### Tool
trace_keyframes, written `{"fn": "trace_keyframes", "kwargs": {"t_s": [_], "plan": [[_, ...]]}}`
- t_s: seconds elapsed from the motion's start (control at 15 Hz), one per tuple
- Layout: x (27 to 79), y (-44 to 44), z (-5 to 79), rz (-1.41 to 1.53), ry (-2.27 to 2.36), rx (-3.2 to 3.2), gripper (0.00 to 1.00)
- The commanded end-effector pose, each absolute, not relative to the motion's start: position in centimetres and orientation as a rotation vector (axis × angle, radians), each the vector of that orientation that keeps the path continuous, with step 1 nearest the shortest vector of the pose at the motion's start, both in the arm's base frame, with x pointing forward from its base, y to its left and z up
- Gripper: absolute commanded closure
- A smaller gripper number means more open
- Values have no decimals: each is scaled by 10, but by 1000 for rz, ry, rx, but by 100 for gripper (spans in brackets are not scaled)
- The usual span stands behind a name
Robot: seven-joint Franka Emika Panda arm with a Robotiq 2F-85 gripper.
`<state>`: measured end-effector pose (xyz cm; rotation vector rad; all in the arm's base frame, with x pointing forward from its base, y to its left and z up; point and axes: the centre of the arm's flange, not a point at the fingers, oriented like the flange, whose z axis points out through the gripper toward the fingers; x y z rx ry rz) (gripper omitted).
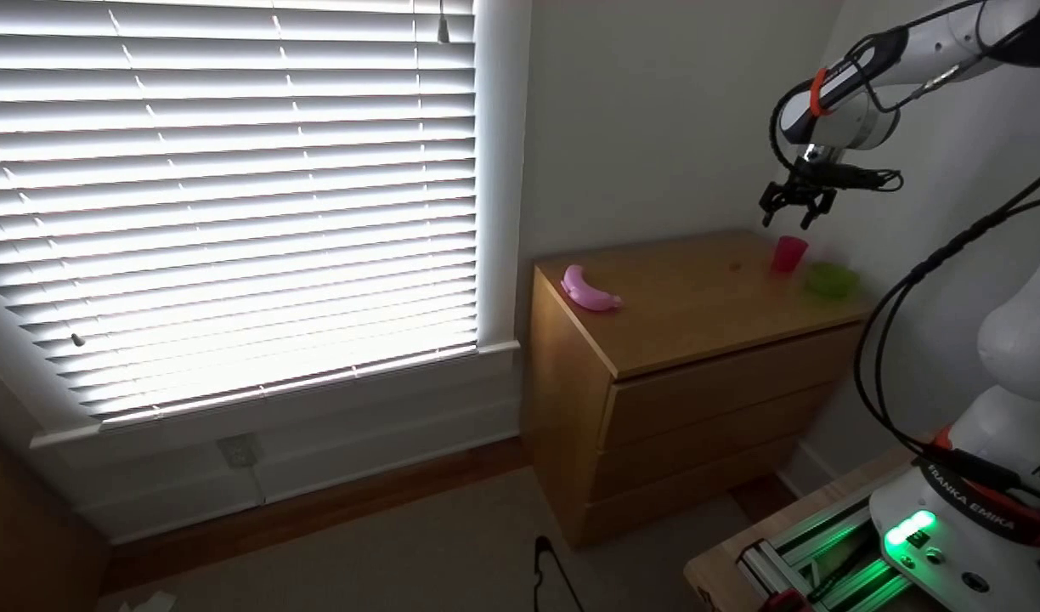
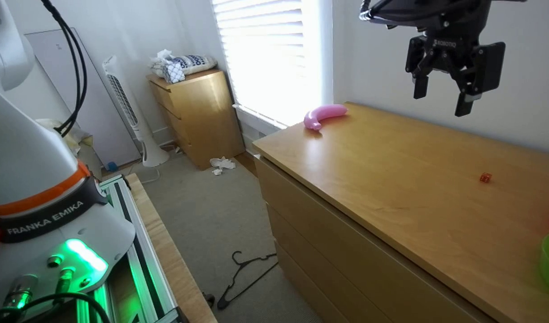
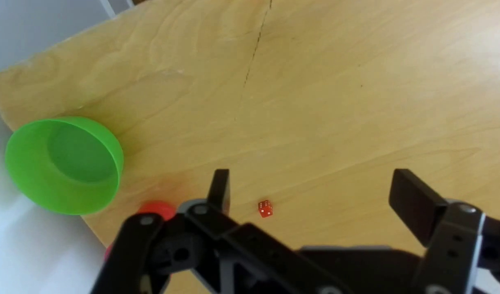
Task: Put the die in the green bowl
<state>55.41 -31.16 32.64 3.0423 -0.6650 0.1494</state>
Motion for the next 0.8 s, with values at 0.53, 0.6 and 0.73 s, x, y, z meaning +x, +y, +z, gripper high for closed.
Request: {"fn": "trace_keyframes", "kwargs": {"t_s": [0.53,0.6,0.73], "plan": [[592,-338,307,183,-667,3018,0],[592,-338,308,184,-667,3018,0],[604,-340,294,178,-603,3034,0]]}}
